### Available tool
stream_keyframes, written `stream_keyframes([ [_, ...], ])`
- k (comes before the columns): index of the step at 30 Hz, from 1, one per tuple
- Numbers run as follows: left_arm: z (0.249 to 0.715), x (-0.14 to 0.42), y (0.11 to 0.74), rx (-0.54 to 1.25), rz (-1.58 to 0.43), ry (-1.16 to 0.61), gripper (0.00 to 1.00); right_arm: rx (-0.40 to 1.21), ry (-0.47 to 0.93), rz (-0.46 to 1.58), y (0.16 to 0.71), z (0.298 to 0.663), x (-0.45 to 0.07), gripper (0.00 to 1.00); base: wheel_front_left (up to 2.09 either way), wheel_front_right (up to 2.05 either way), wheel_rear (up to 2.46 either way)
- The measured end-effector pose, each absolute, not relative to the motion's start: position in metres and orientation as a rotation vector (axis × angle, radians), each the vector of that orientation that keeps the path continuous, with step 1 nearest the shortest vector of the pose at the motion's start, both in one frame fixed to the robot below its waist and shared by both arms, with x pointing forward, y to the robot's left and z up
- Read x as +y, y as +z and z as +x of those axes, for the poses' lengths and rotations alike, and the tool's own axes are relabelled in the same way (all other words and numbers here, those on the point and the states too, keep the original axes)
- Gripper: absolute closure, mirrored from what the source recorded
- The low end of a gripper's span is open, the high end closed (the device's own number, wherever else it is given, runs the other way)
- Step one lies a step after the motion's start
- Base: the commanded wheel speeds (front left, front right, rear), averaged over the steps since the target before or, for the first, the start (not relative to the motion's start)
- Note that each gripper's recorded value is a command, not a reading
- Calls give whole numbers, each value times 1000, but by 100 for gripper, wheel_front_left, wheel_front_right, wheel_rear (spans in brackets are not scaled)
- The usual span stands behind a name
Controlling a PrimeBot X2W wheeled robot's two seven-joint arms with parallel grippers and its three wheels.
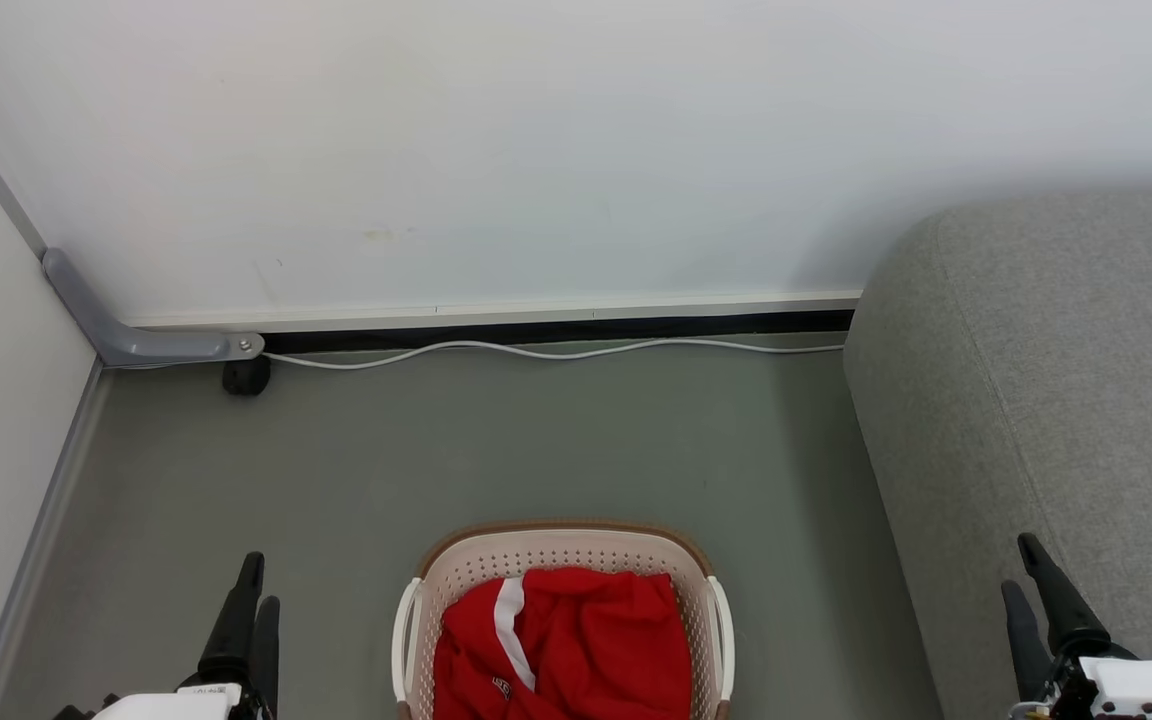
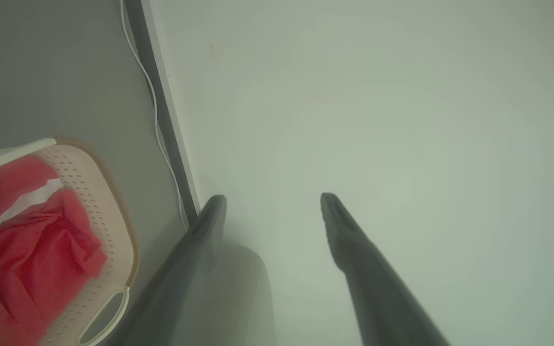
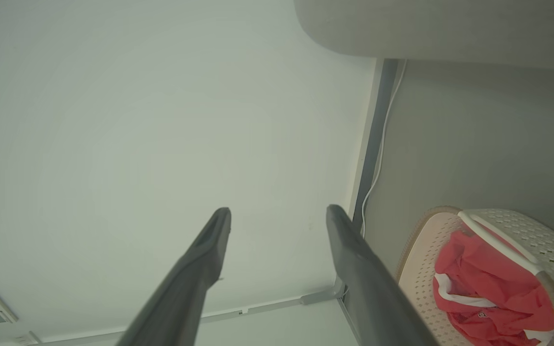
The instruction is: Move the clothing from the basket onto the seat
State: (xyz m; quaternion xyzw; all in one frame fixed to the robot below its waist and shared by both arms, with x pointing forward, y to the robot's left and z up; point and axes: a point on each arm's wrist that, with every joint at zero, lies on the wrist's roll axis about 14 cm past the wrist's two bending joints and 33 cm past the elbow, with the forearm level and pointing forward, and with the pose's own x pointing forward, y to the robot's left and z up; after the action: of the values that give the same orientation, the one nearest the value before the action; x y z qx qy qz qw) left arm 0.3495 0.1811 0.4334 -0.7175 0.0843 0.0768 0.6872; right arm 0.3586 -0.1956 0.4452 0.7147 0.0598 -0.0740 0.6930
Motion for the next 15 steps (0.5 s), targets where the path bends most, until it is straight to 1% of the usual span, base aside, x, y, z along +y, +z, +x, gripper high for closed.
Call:
stream_keyframes([
  [12, 356, 180, 436, 177, -1578, 172, 0, 116, -142, 1548, 455, 368, -195, 0, 0, 0, 0],
  [15, 361, 178, 439, 176, -1535, 161, 0, 111, -131, 1525, 458, 372, -194, 0, 0, 0, 0],
])
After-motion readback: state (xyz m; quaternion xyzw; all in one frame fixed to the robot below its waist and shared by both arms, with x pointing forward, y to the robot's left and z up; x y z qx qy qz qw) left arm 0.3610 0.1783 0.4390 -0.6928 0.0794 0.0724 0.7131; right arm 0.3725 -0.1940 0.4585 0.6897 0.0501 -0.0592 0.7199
